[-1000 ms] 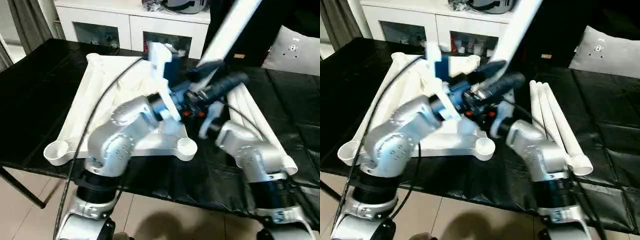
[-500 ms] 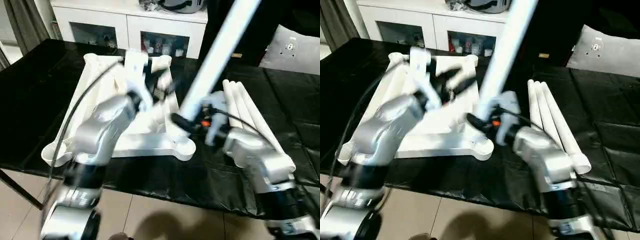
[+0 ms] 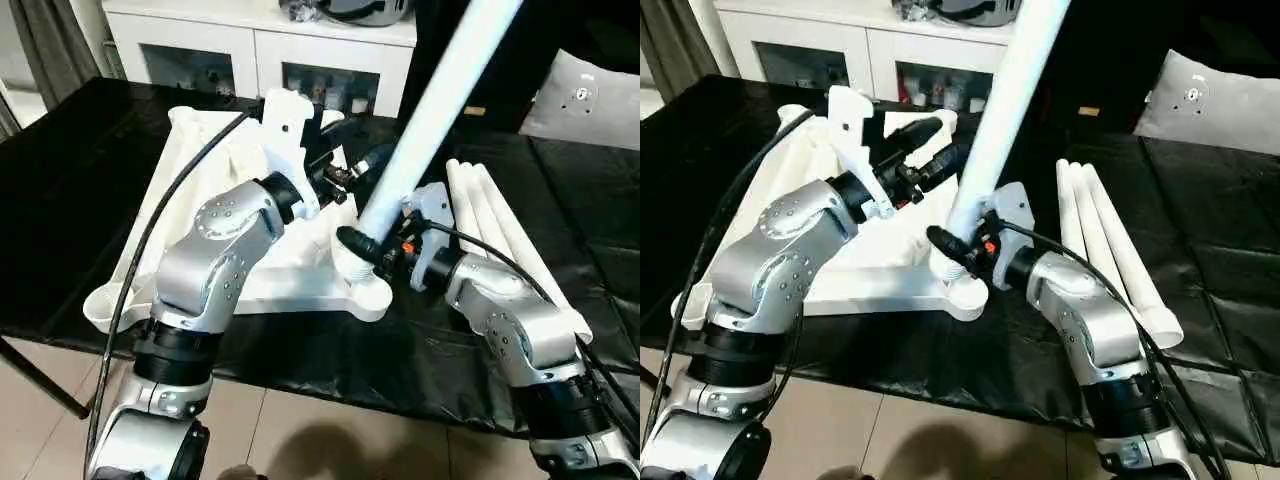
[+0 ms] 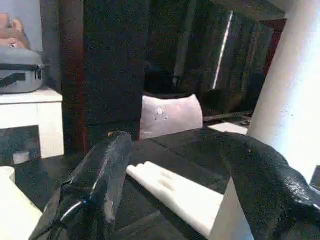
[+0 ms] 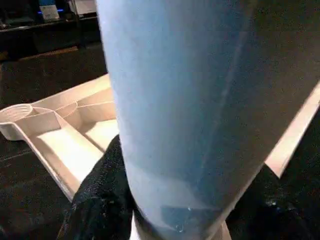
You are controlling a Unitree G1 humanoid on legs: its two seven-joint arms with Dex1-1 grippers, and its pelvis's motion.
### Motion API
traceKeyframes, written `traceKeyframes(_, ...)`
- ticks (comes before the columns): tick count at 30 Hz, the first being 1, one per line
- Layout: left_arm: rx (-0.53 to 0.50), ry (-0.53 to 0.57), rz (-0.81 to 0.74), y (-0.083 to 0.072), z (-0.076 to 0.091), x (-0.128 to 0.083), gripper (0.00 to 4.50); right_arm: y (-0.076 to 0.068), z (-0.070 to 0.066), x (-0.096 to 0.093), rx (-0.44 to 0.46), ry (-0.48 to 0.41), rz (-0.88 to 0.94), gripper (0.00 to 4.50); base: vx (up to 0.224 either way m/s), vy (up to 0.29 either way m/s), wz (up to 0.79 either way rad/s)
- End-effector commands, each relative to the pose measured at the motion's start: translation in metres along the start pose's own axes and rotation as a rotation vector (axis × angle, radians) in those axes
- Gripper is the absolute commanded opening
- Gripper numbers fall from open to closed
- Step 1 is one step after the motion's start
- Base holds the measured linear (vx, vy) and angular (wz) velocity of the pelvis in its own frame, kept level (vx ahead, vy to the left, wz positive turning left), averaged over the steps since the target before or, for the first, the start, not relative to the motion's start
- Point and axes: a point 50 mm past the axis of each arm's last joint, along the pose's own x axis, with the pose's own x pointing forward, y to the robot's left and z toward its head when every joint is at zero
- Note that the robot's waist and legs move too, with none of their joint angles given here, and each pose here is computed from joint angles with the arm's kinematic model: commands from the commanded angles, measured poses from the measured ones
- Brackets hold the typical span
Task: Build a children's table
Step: Pick table leg, then insert table leg to table base
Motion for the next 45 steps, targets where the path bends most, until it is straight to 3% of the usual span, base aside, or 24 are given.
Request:
traceKeyframes(1, 0.018, -0.009, -0.126, -0.020, 0.002, 0.006, 3.36, -0.002, 0.001, 0.001, -0.006, 0.012, -0.025, 1.88, 0.000, 0.000, 0.00)
traceKeyframes(3, 0.031, 0.008, -0.080, -0.012, 0.000, 0.004, 3.36, -0.005, 0.002, -0.001, 0.005, -0.001, -0.048, 1.88, 0.000, 0.000, 0.00)
traceKeyframes(4, 0.089, 0.080, -0.029, 0.003, -0.010, -0.004, 3.36, -0.013, 0.004, -0.006, 0.026, -0.016, -0.095, 1.88, 0.000, 0.000, 0.00)
traceKeyframes(7, 0.160, 0.202, -0.018, 0.017, -0.026, -0.019, 3.36, -0.020, 0.003, -0.014, 0.031, -0.013, -0.132, 1.88, 0.000, 0.000, 0.00)
traceKeyframes(18, 0.257, 0.562, -0.291, 0.026, -0.081, -0.058, 3.36, -0.031, -0.001, -0.035, 0.057, 0.013, -0.161, 1.88, 0.000, 0.000, 0.00)
traceKeyframes(19, 0.265, 0.588, -0.326, 0.027, -0.086, -0.061, 3.01, -0.031, -0.001, -0.036, 0.058, 0.018, -0.159, 1.88, 0.000, 0.000, 0.00)
traceKeyframes(23, 0.261, 0.675, -0.433, 0.037, -0.100, -0.068, 2.95, -0.027, -0.002, -0.039, 0.054, 0.028, -0.131, 1.88, 0.000, 0.000, 0.00)
traceKeyframes(24, 0.263, 0.687, -0.444, 0.039, -0.102, -0.069, 2.95, -0.026, -0.002, -0.039, 0.053, 0.030, -0.124, 1.88, 0.000, 0.000, 0.00)
traceKeyframes(25, 0.263, 0.687, -0.444, 0.039, -0.102, -0.069, 2.62, -0.026, -0.002, -0.039, 0.053, 0.030, -0.124, 1.88, 0.000, 0.000, 0.00)
traceKeyframes(29, 0.231, 0.730, -0.467, 0.047, -0.106, -0.071, 2.57, -0.022, -0.002, -0.041, 0.057, 0.031, -0.097, 1.88, 0.000, 0.000, 0.00)
traceKeyframes(30, 0.231, 0.731, -0.467, 0.048, -0.106, -0.071, 2.26, -0.022, -0.002, -0.041, 0.057, 0.031, -0.096, 1.88, 0.000, 0.000, 0.00)
traceKeyframes(32, 0.224, 0.750, -0.460, 0.055, -0.110, -0.072, 2.19, -0.019, -0.002, -0.042, 0.059, 0.034, -0.083, 1.88, 0.000, 0.000, 0.00)
traceKeyframes(36, 0.199, 0.747, -0.461, 0.058, -0.113, -0.072, 1.76, -0.019, -0.002, -0.043, 0.066, 0.034, -0.080, 1.88, 0.000, 0.000, 0.00)
traceKeyframes(39, 0.186, 0.753, -0.477, 0.058, -0.115, -0.073, 1.79, -0.018, -0.002, -0.043, 0.071, 0.036, -0.076, 1.88, 0.000, 0.000, 0.00)
traceKeyframes(42, 0.179, 0.760, -0.484, 0.059, -0.118, -0.074, 1.32, -0.017, -0.002, -0.043, 0.075, 0.039, -0.071, 1.88, 0.000, 0.000, 0.00)
traceKeyframes(45, 0.177, 0.765, -0.490, 0.060, -0.120, -0.075, 1.33, -0.016, -0.002, -0.042, 0.077, 0.042, -0.068, 1.88, 0.000, 0.000, 0.00)
